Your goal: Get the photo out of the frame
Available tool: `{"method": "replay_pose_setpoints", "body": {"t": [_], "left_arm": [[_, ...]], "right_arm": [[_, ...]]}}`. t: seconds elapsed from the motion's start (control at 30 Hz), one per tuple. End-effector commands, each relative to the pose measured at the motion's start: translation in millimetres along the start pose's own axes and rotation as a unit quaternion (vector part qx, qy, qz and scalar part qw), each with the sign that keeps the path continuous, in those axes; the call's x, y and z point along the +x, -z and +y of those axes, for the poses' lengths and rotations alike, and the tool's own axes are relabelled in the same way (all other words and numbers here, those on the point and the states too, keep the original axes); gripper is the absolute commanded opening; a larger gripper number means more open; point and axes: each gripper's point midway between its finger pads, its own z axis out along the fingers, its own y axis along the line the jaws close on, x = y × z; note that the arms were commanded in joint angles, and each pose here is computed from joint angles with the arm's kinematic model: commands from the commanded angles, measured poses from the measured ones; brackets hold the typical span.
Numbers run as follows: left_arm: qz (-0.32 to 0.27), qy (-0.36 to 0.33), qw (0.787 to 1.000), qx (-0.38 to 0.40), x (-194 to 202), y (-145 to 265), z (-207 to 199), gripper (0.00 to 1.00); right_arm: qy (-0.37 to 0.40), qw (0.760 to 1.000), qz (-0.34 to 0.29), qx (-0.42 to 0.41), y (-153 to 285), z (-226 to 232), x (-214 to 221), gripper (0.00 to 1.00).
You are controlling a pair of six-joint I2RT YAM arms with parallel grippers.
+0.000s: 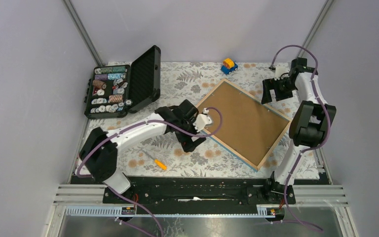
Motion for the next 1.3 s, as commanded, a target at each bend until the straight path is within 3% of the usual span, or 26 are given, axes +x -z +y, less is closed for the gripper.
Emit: {"method": "replay_pose_setpoints", "body": {"t": [0.0,0.2,0.43,0.8,1.07,1.27], "left_arm": [[-0.004,-0.030,0.999,-0.020,-10.2,-21.4,15.3,0.99],[-0.009,-0.041,0.999,-0.009,-23.0,-50.5,9.8,0.99],[-0.038,-0.031,0.998,-0.048,-40.5,-74.2,23.5,0.99],[-0.050,0.035,0.992,-0.115,-62.6,-89.3,82.4,0.99],[-0.028,0.080,0.968,-0.238,-59.8,-92.7,148.9,0.99],[-0.042,0.090,0.958,-0.268,-75.7,-86.9,175.3,0.99]], "right_arm": [[-0.001,1.000,0.006,-0.011,-15.0,-25.2,-5.8,1.00],[-0.008,1.000,0.015,-0.007,-40.1,-52.3,-10.3,1.00],[-0.015,0.998,0.057,-0.020,-65.4,-56.6,17.8,1.00],[-0.064,0.985,0.093,-0.133,-64.8,3.1,71.9,1.00],[-0.097,0.970,0.116,-0.192,-54.9,50.3,115.6,1.00],[-0.106,0.965,0.125,-0.207,-47.1,74.7,143.5,1.00]]}}
